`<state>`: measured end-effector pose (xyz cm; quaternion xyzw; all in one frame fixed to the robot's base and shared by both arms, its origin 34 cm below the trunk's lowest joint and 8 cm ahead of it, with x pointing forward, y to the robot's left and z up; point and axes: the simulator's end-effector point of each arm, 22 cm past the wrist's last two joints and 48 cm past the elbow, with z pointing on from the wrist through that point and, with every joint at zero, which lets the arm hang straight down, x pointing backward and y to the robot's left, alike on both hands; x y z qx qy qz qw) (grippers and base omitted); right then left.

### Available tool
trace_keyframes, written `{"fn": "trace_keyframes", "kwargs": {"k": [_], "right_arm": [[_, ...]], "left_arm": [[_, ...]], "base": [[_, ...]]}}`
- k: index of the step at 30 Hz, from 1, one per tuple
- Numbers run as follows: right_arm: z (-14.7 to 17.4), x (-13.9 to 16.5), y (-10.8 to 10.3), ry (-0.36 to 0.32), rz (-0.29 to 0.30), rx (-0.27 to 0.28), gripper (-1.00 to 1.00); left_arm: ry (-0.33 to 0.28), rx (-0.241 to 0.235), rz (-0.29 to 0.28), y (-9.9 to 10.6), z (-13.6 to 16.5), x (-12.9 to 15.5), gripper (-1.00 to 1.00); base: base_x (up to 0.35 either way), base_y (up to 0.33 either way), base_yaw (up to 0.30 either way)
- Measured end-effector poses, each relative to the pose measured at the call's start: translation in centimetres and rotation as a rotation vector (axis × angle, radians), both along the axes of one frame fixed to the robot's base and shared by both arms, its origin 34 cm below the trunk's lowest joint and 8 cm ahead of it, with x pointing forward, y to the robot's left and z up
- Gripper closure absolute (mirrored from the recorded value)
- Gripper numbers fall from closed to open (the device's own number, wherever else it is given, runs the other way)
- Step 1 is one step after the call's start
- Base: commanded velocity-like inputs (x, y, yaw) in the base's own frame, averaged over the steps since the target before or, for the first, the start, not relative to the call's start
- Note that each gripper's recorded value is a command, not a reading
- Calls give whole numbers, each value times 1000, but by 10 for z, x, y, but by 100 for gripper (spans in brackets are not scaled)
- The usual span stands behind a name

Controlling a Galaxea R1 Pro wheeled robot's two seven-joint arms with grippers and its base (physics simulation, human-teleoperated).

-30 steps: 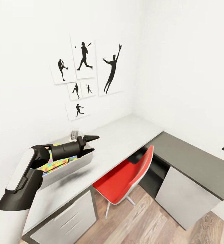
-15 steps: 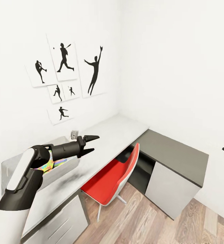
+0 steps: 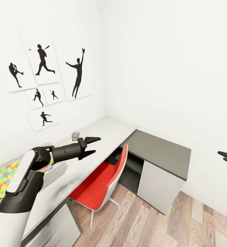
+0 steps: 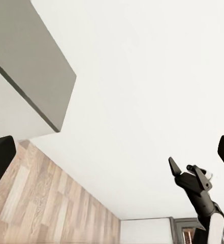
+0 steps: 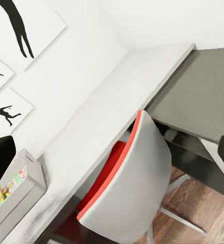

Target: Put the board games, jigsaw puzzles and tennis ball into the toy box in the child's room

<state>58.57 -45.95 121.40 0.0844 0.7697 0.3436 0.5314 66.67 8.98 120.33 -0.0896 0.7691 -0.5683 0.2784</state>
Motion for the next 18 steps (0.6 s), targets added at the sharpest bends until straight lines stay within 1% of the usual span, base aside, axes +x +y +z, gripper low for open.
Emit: {"fn": "trace_keyframes", "kwargs": {"k": [2,4,7,9,10,12,15,17,18], "right_arm": [[-4,1,3,12,3,-5,-100],[-13,4,8,38,9,-15,-100],[-18,5,12,52,13,-21,-100],[-29,9,20,84,21,-37,-100],[-28,9,20,84,21,-37,-100],[-40,14,27,118,24,-60,-100],[-45,16,29,134,21,-74,-100],[-54,22,30,164,4,-105,-100],[-54,22,30,164,4,-106,-100]], "left_arm": [[-1,0,0,0,1,0,-100],[-2,0,0,0,1,-1,-100],[-4,1,0,0,2,-1,-100],[-5,0,0,0,3,-1,-100],[-6,0,0,0,3,-1,-100],[-7,0,0,0,4,-1,-100],[-9,0,0,0,5,-2,-100],[-10,1,0,0,5,-2,-100],[-11,0,0,0,6,-2,-100]], "base": [[0,0,-273],[0,0,-273],[0,0,-273],[0,0,-273],[0,0,-273],[0,0,-273],[0,0,-273],[0,0,-273],[0,0,-273]]}}
